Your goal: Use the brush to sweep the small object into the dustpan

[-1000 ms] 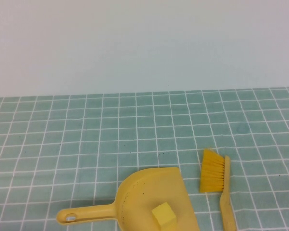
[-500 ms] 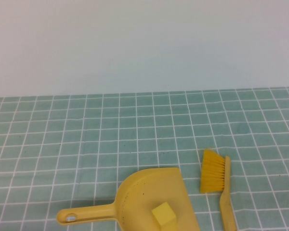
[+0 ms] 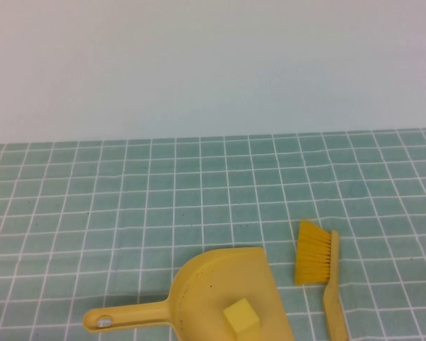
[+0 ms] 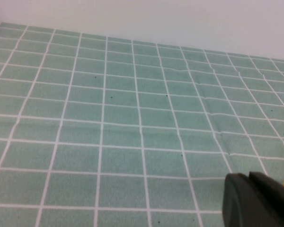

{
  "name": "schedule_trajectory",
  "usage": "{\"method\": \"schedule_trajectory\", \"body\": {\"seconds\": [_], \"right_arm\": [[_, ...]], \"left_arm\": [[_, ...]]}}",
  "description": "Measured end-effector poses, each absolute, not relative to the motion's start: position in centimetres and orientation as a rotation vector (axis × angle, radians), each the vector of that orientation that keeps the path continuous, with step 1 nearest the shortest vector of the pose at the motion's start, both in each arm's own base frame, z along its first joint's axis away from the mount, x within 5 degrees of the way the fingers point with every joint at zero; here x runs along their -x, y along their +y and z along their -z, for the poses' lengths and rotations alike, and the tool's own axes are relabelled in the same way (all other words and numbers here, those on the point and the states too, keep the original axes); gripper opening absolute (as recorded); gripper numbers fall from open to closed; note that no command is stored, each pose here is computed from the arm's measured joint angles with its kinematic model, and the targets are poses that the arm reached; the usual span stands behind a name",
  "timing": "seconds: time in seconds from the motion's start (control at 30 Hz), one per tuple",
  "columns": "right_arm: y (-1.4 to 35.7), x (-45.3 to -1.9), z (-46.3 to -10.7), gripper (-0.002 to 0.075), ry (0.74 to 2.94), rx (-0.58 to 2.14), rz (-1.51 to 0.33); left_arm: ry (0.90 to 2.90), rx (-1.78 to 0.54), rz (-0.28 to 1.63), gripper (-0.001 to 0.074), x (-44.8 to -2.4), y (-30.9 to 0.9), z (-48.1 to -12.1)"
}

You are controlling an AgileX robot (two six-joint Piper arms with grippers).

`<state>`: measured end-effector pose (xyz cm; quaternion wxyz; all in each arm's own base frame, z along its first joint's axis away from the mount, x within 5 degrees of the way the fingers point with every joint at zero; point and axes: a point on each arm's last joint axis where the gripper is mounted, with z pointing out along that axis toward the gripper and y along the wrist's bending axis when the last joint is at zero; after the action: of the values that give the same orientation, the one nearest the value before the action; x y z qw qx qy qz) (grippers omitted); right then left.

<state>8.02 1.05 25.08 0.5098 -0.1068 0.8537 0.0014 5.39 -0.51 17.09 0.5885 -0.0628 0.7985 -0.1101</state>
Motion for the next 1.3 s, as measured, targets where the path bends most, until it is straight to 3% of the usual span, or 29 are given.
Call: {"method": "schedule_trajectory", "body": {"seconds": [0.2, 0.43, 0.73, 0.87, 1.07, 1.3], "right_arm": [[-1.0, -7.1, -25.6, -0.0001, 2.002, 0.004, 0.131], [-2.5, -4.2, -26.6, -0.0001, 1.784, -0.153, 0.281], [-0.7, -5.4, -21.4, -0.0001, 1.555, -0.081, 0.046], [0.0, -5.6, -20.6, -0.0001, 1.489, -0.031, -0.018], [-0.1, -5.7, -20.6, -0.0001, 1.493, -0.051, -0.038], [-0.2, -5.4, -17.8, -0.0001, 1.794, -0.177, -0.097]], "left_arm": [[1.86, 0.146, 0.256, 0.0, -5.4, -0.5, -17.1], [1.86, 0.146, 0.256, 0.0, -5.4, -0.5, -17.1], [1.86, 0.146, 0.256, 0.0, -5.4, -0.5, -17.1], [1.86, 0.146, 0.257, 0.0, -5.4, -0.5, -17.1], [1.86, 0.146, 0.257, 0.0, -5.4, -0.5, -17.1], [1.86, 0.146, 0.257, 0.0, -5.4, -0.5, -17.1]]}}
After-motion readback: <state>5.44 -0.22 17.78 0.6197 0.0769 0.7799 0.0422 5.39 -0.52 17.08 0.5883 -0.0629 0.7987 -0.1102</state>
